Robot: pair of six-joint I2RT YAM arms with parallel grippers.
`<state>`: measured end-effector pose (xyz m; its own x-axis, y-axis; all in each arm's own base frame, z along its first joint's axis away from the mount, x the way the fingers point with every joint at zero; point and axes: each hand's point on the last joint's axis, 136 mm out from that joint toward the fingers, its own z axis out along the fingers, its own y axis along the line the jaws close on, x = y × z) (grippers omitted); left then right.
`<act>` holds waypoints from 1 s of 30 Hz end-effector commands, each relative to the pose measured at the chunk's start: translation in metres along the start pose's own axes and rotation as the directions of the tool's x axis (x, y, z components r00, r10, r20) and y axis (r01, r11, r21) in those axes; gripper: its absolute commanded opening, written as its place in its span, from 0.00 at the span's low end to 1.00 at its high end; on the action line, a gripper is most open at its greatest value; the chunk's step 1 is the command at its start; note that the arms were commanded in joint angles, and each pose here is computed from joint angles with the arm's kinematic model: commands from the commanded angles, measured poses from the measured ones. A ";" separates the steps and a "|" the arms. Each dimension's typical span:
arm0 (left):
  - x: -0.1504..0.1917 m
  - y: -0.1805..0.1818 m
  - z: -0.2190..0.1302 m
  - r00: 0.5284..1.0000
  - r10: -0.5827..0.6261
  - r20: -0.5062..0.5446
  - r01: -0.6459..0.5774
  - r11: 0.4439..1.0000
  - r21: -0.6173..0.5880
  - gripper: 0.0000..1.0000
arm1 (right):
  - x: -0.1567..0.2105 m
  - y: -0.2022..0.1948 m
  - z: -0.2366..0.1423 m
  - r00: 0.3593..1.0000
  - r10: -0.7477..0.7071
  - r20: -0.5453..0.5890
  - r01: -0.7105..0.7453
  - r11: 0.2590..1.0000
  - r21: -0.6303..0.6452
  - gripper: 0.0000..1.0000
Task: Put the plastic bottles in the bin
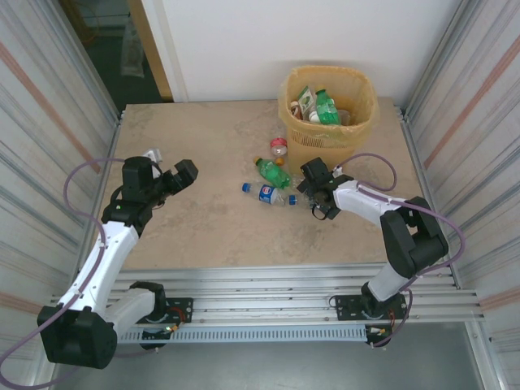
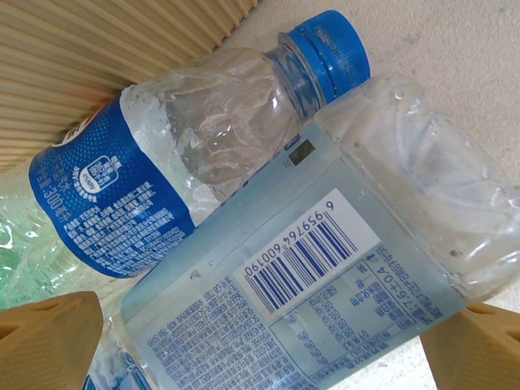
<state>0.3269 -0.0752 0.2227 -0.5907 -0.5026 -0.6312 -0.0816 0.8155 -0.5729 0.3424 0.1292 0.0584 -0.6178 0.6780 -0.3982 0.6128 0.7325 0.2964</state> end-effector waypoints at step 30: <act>-0.001 0.000 -0.001 1.000 0.010 -0.002 -0.010 1.000 0.003 0.99 | -0.001 -0.066 0.007 0.991 -0.118 -0.066 0.126 0.983 0.132 0.59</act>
<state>0.3269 -0.0752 0.2228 -0.5907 -0.5029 -0.6310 -0.0818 0.8153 -0.5732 0.3153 0.0846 0.0326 -0.6845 0.6190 -0.3850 0.6074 0.7764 0.1683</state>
